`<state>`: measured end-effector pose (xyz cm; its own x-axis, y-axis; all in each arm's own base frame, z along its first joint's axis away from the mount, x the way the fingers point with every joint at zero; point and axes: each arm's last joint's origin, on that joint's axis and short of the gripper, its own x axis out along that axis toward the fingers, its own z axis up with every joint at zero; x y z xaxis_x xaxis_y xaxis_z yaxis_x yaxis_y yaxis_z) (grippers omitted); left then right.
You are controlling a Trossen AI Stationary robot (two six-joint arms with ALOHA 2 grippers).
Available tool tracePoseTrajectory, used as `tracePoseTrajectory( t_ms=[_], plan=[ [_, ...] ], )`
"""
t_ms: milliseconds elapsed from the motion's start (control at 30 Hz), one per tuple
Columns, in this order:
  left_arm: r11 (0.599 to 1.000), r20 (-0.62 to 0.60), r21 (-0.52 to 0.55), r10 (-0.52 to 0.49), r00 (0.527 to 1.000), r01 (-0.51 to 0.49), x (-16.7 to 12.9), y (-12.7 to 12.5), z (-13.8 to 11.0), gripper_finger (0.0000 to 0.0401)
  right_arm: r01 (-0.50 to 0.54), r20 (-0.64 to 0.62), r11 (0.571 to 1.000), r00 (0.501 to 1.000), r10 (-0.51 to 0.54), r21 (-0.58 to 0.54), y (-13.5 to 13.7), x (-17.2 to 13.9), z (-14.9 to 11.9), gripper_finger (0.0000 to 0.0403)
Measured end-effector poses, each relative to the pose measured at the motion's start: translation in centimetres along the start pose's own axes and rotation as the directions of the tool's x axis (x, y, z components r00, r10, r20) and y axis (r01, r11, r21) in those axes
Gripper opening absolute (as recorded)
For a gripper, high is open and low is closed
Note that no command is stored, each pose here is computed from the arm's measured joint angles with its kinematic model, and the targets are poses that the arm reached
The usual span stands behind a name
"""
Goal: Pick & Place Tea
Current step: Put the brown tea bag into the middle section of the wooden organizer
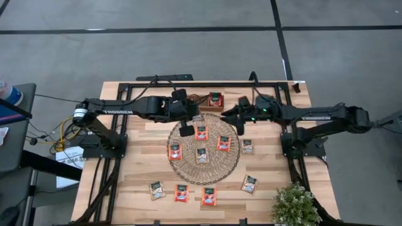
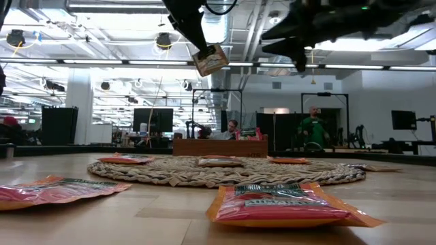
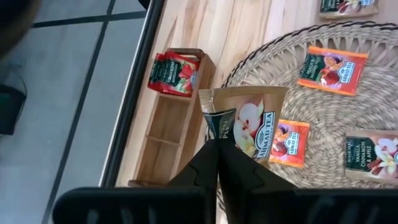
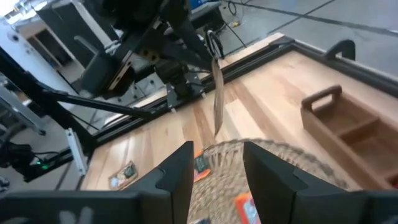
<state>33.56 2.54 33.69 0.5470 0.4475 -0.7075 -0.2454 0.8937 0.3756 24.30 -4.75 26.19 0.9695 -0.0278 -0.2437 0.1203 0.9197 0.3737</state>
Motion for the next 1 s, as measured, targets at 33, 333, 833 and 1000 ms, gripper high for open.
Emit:
tracePoseTrajectory(
  t_ms=[33,333,833,1000],
  plan=[
    [1.0,0.001,0.001,0.001,1.0,-0.001,0.0,0.0,0.0,0.0,0.004,-0.002,1.0,1.0,-0.004,-0.01,-0.2,0.5,0.4,0.0137],
    [1.0,0.007,0.012,0.023,1.0,-0.023,0.0,0.1,0.1,0.0,-0.025,-0.037,0.997,0.999,0.022,-0.073,-1.6,4.8,3.2,0.0158],
    [0.997,0.026,-0.03,0.071,0.997,-0.071,0.4,1.2,0.3,0.0,-0.07,-0.098,0.992,0.993,0.059,-0.107,-2.1,8.1,5.0,0.0155],
    [0.997,0.03,-0.019,0.072,0.997,-0.071,0.4,1.2,0.4,0.0,-0.073,-0.102,0.99,0.993,0.061,-0.121,-2.2,8.8,5.2,0.0152]
  ],
)
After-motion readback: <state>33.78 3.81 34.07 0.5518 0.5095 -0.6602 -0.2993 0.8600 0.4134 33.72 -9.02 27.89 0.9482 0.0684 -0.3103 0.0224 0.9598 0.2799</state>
